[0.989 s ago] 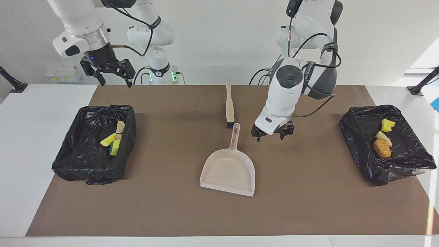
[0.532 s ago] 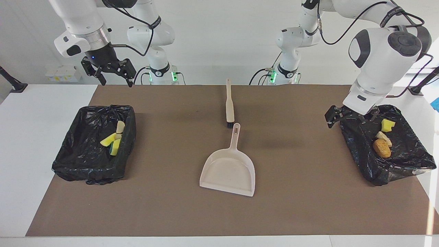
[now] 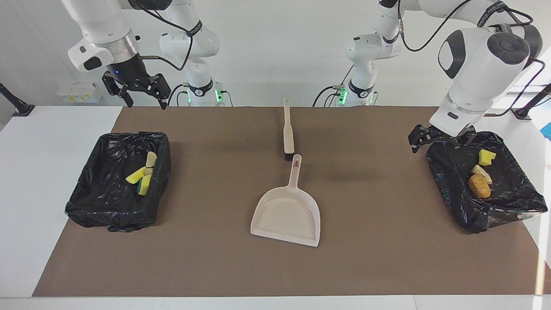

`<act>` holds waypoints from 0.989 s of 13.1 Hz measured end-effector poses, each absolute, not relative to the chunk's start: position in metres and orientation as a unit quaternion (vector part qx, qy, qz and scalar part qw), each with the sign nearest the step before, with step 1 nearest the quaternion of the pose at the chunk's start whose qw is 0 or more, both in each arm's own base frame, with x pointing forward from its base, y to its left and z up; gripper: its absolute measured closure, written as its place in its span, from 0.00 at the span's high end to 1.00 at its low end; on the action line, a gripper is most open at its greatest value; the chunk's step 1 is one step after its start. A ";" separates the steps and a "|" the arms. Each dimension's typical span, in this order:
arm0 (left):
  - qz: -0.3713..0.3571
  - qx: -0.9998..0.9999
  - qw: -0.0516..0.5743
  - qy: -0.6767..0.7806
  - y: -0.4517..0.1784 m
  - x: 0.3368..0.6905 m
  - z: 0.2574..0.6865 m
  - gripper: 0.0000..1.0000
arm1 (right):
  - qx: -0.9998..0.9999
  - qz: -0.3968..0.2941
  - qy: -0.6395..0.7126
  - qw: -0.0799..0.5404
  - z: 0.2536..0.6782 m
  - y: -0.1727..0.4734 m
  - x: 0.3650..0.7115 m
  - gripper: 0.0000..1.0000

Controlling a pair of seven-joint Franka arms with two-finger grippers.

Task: Sweep and dump trash in bin

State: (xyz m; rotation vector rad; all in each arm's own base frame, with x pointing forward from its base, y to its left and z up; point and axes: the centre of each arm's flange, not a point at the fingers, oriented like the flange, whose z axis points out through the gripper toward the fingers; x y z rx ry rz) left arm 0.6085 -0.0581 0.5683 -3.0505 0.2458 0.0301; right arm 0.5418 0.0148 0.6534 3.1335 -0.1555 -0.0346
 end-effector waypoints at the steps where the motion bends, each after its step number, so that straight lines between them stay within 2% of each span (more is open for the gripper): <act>1: 0.005 -0.996 0.041 0.082 -0.059 0.606 0.574 1.00 | 0.999 -0.011 -0.050 0.002 0.653 0.015 0.542 1.00; 9: -0.036 -0.998 0.011 0.057 -0.041 0.578 0.630 1.00 | 0.999 -0.012 -0.050 0.002 0.653 0.015 0.542 1.00; 13: -0.018 -0.998 0.009 0.063 -0.045 0.568 0.630 1.00 | 0.999 -0.012 -0.051 0.002 0.653 0.014 0.542 1.00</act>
